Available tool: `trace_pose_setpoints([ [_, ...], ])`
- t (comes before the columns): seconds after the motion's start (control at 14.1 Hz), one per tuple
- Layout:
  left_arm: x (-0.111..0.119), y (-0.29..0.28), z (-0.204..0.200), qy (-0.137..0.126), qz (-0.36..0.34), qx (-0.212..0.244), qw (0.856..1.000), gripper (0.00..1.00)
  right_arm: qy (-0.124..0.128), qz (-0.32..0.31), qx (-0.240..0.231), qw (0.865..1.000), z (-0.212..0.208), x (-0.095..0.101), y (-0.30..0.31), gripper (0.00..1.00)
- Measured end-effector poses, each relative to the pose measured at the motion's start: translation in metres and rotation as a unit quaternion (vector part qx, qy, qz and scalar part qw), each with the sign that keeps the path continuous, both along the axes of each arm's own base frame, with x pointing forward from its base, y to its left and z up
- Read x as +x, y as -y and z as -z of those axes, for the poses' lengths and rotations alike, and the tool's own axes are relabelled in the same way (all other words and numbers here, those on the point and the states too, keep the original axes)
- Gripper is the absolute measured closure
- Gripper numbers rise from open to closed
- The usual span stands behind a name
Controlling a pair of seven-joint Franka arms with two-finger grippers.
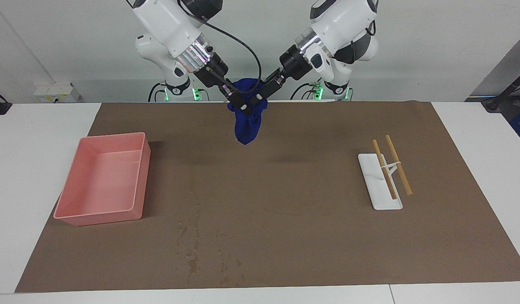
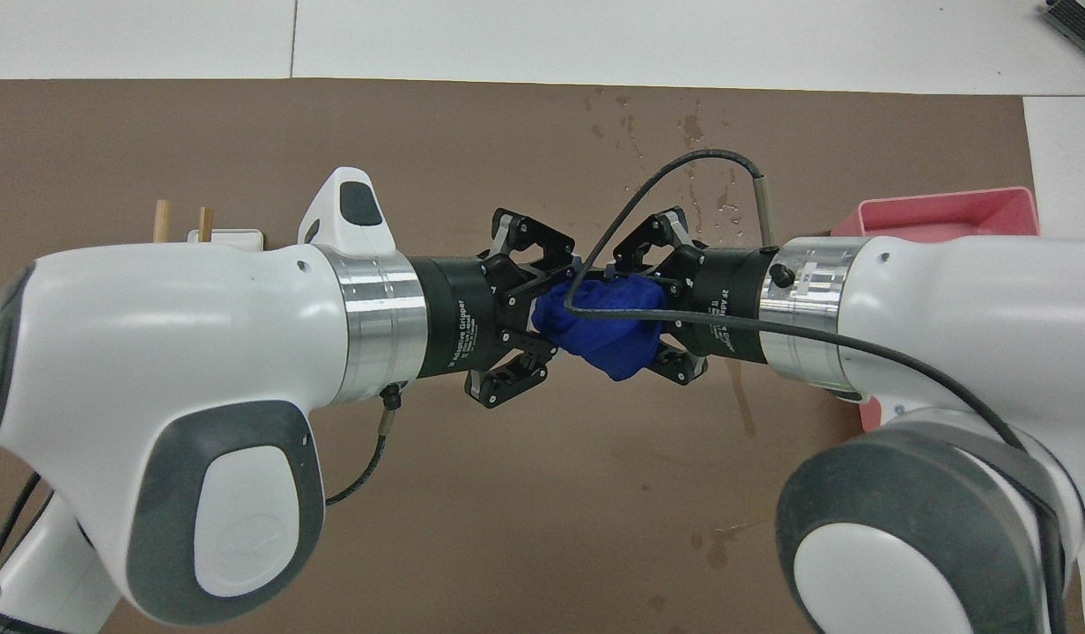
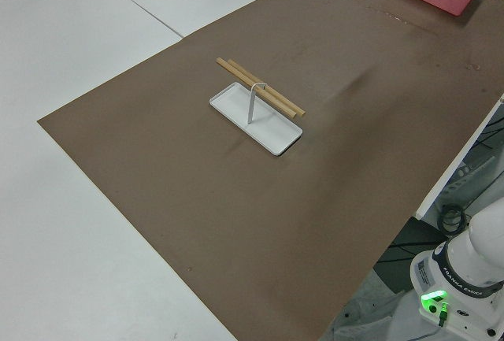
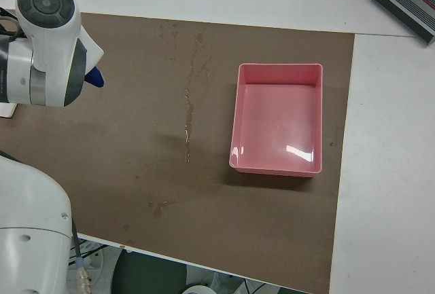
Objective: Wipe water with towel using both arms
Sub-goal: 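Grasp the towel with the right gripper from the left gripper, then open the left gripper and withdraw it while the right gripper lowers towel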
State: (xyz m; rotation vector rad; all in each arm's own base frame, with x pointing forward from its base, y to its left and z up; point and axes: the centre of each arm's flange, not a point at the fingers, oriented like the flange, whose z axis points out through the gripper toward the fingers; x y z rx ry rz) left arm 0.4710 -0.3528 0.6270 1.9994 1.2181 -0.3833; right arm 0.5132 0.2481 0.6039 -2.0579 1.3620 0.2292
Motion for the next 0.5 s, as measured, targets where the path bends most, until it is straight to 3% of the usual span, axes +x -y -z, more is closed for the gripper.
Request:
trace_pose_setpoints([
  [0.21,0.0,-0.007,0.0,0.043,0.03,0.09,0.995,0.04,0.0,-0.074,-0.027,0.997,0.01,-0.006,0.002,0.79],
  [0.28,0.002,-0.012,-0.002,0.063,0.035,0.124,0.99,0.0,0.006,-0.107,-0.046,0.993,0.013,-0.008,0.005,0.79],
  [0.5,0.016,-0.039,-0.004,0.102,0.058,0.201,0.972,0.0,0.029,-0.216,-0.101,0.971,0.022,-0.014,0.02,0.79],
])
